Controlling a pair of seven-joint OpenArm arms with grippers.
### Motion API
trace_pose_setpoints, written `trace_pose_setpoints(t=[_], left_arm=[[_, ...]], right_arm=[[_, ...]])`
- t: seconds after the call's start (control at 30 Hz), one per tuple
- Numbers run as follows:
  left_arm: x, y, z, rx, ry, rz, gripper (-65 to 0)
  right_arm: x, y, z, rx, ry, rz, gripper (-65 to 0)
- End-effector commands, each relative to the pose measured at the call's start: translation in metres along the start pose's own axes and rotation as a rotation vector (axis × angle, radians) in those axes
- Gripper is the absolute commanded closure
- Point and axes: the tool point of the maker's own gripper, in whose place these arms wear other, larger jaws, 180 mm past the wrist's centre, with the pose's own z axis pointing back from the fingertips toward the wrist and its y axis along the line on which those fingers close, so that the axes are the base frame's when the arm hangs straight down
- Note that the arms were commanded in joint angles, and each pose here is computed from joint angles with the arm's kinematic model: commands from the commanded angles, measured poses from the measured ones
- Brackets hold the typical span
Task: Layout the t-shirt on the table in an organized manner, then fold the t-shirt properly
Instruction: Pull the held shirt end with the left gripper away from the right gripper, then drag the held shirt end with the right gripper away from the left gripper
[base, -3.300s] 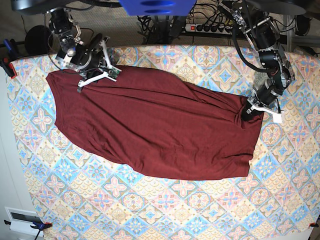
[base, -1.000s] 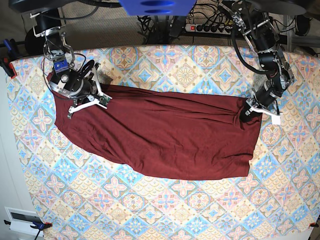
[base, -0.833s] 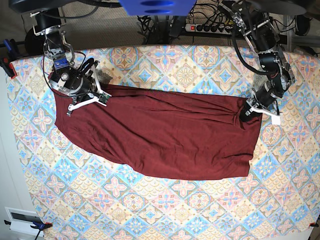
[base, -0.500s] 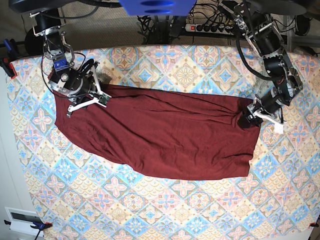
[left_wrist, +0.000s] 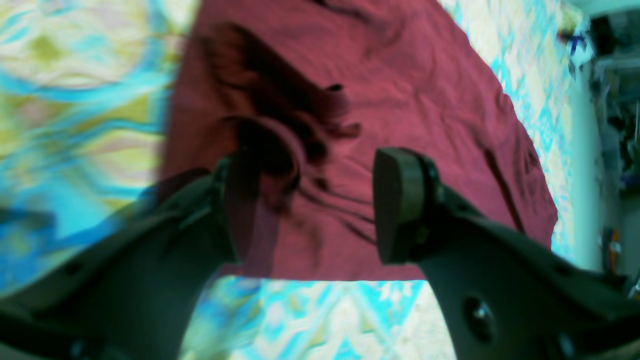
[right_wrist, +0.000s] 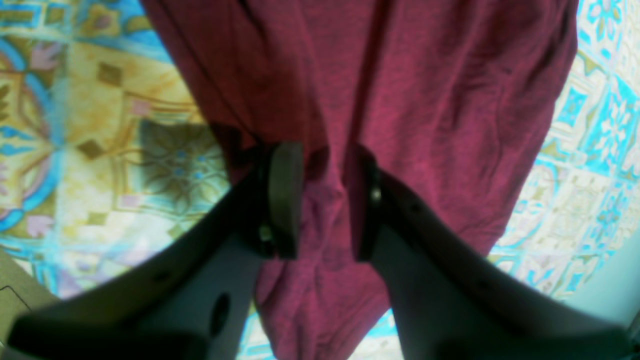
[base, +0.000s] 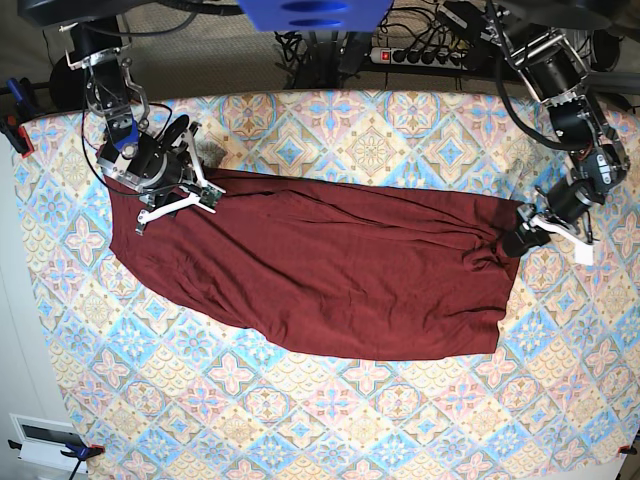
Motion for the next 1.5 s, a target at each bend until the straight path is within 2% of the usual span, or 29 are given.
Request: trace_pose_setpoints(t=[0.0,0.17,0.4,0.53,0.7,0.97,1.1,1.23,1.47], left_arm=[[0.023,-0.007,0.006,-0.030,-0.070,-0.010,-34.9],[0.012,0.009,0.019,0.002,-0.050,0.025,-33.4],[-0.029,0.029,0.030,0.056,0.031,0.057,-23.9],[-0.032,0.032,0.029,0.063,0.020,0.066,-21.1],[-0.041,0.028,0.023,0.050,0.019,0.101,-23.1],[-0.075,0.039,0.005,0.056,0.072,0.255,-26.4],[-0.066,0.034,-0.003,0.046,0.019,0.270,-26.4],[-0.061,0.021,-0.020,0.030,-0.006,0.353,-26.4],[-0.071,0.011,-0.052,0.006,0.036,0.439,-25.9]], right_arm=[[0.005,-0.013,0.006,-0.035,-0.020,0.006,-14.8],[0.010,-0.011,0.008,-0.036,-0.035,0.008,-14.8],[0.016,0.002,0.012,-0.020,-0.056,0.009,-14.8],[0.016,0.004,0.011,-0.017,-0.056,0.011,-14.9],[0.016,0.006,0.011,-0.013,-0.055,0.011,-14.9],[0.015,0.006,0.011,-0.011,-0.053,0.011,-14.9],[0.015,0.005,0.011,-0.014,-0.053,0.009,-14.9],[0.015,0.005,0.011,-0.014,-0.052,0.009,-14.9],[0.013,0.008,0.012,-0.009,-0.048,0.006,-14.9]])
